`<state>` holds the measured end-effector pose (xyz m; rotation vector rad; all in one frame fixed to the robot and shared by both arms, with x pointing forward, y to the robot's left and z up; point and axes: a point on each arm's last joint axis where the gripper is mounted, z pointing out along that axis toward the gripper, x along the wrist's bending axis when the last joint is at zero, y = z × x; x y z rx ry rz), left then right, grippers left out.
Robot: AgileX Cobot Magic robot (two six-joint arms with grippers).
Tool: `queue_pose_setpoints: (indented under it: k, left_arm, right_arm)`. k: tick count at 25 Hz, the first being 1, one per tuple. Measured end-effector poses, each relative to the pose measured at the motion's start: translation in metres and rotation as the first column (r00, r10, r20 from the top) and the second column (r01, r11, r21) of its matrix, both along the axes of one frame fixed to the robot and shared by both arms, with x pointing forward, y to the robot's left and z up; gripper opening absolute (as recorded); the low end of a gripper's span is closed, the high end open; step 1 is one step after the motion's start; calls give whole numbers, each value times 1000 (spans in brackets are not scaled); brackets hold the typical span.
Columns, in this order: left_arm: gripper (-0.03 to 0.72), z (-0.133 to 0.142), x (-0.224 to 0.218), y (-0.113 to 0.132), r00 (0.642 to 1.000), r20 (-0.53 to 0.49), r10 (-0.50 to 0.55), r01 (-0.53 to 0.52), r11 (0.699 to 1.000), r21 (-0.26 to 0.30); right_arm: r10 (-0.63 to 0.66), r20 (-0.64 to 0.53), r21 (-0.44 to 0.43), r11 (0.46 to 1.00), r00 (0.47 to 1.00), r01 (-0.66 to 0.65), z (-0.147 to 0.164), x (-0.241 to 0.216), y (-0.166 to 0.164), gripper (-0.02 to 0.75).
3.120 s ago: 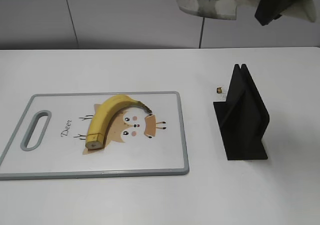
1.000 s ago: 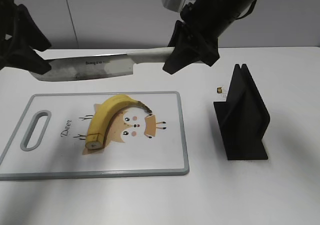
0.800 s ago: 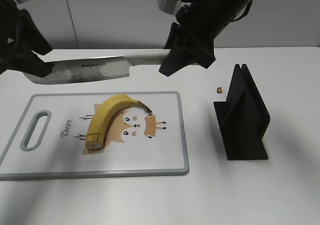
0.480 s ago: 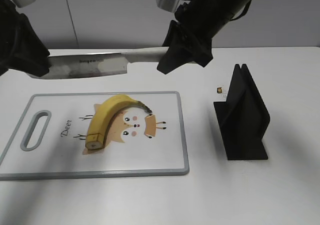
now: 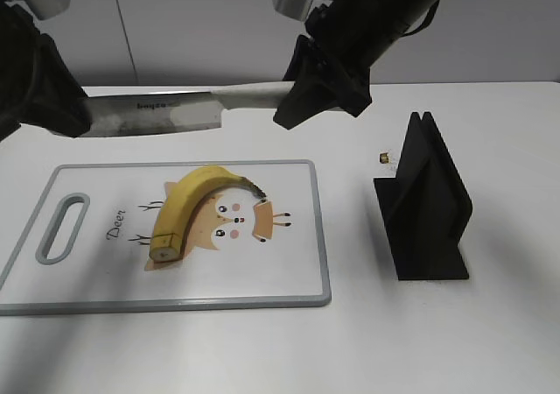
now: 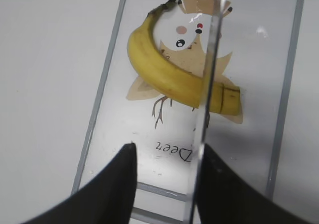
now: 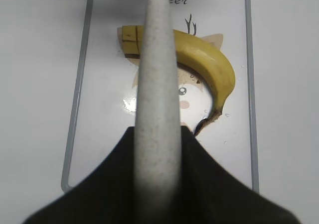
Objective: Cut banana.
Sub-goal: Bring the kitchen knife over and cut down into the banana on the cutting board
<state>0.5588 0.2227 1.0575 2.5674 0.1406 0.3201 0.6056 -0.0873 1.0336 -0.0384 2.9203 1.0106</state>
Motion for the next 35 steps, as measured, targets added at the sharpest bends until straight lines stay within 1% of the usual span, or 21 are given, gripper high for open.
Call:
queue_pose_setpoints:
  k: [1,3,5,6,7,9,12,16,18,21,25,27,30,33,35]
  left_arm:
    - [371,0,0,0,1000,0,1,-1,1000,-1]
    - [304,0,0,0,1000,0,1,-1,1000,-2]
    - [181,0,0,0,1000,0,1,-1,1000,-2]
    - [103,0,0,0,1000,-2,-1,1,1000,-2]
    - [55,0,-1,0,1000,-7,-5,5,1000,-1]
    - [7,0,-2,-1,1000,-18,-16,16,1000,1]
    - [-5,-4,-1,-2,999,-26,-23,24,1000,2]
    - [-8,-15,-5,-8,999,-38,-26,27,1000,11]
    - [-9,-25,-7,-14,999,-32,-35,36,999,33]
    - [-9,-40,-9,-22,999,-36,-30,32,998,62]
    - [-9,-53,-10,-21,998,-67,-19,26,994,104]
    - [-9,-55,-11,-19,997,-73,-21,30,991,130]
    - [-9,-58,-11,-16,997,-82,-15,28,987,159]
    - [-9,-66,-9,-16,995,-95,-5,20,986,164]
    - [-9,-71,-7,-17,995,-101,7,9,988,157]
  right_arm:
    - [0,-1,2,1000,1000,0,0,0,0,162]
    - [-6,-1,9,1000,1000,6,1,0,1,162]
    - [-13,-2,16,1000,1000,13,1,1,1,162]
    - [-21,-5,18,1000,1000,21,1,1,1,162]
    - [-29,-7,18,999,1000,30,1,1,1,162]
    - [-39,-17,13,999,999,40,1,1,1,164]
    - [-58,-37,-19,998,998,57,-1,0,-1,164]
    - [-51,-45,-71,996,998,47,-4,-2,-3,164]
    - [-43,-44,-91,995,998,39,-6,-2,-4,164]
    - [-24,-45,-160,987,999,16,-17,-3,-1,164]
    - [-29,-86,-213,977,996,10,-42,-7,10,164]
    - [-26,-69,-234,972,997,9,-53,-11,17,164]
    - [-38,-47,-243,970,998,25,-65,-15,21,164]
    - [-41,-35,-250,968,999,31,-69,-16,21,164]
    - [-42,-30,-254,967,999,33,-71,-16,21,164]
